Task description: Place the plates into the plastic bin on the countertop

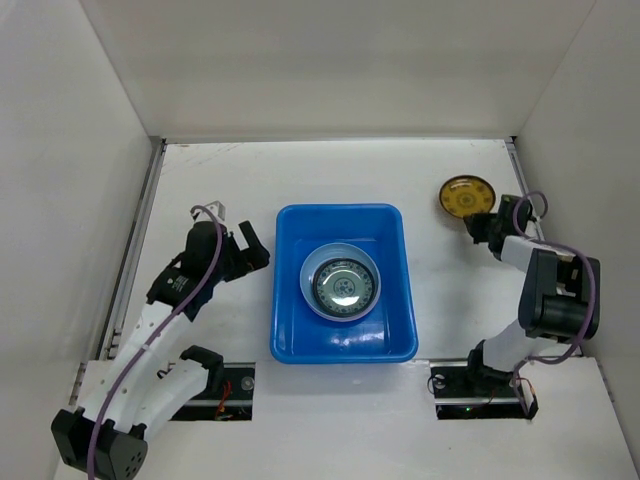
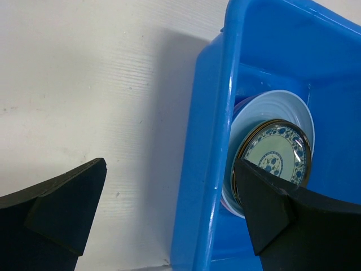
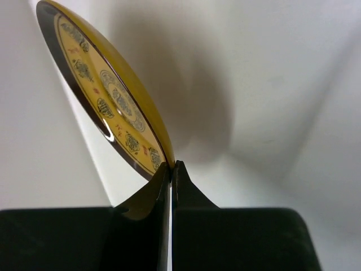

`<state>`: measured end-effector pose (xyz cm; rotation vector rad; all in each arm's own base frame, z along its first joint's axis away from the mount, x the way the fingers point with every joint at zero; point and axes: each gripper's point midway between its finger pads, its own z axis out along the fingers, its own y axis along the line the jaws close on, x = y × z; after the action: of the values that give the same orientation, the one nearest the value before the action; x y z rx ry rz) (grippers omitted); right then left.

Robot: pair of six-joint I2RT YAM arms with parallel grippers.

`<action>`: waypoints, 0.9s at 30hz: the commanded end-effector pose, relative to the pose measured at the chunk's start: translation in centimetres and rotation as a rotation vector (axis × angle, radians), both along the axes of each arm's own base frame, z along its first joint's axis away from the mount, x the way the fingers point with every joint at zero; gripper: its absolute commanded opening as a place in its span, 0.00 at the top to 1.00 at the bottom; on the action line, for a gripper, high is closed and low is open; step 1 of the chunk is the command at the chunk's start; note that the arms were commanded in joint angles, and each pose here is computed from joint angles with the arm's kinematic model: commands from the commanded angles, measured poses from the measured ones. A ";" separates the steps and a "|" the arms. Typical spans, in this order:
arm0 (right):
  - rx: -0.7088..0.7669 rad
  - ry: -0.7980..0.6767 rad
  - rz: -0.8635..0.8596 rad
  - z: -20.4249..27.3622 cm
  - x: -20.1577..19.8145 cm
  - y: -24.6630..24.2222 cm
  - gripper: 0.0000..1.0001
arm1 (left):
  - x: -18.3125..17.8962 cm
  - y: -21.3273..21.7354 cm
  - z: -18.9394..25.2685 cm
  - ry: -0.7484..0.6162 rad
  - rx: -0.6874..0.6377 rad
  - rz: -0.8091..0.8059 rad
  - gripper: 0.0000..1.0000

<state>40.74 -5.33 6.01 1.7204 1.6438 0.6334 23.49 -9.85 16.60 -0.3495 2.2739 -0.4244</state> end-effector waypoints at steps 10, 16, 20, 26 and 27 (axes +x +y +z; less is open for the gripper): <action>-0.160 -0.399 0.484 19.8 4.2 13.6 1.00 | -0.7 0.9 2.2 -0.043 -0.009 0.022 0.00; -0.201 -0.368 0.830 21.4 -4.0 22.0 1.00 | -1.0 1.5 2.7 -0.053 -0.004 0.037 0.00; -0.222 -0.270 1.005 18.1 -11.1 25.4 1.00 | -1.1 1.6 2.6 -0.053 -0.006 0.049 0.00; -0.205 -0.191 1.150 14.2 -17.8 27.6 1.00 | -1.2 1.8 2.4 -0.044 -0.007 0.063 0.00; -0.205 -0.177 1.171 13.7 -18.6 27.8 1.00 | -1.2 1.8 2.4 -0.044 -0.007 0.063 0.00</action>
<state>24.05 22.59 20.96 0.4296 2.3254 1.0640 22.11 -8.36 17.53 -0.3879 2.2538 -0.3990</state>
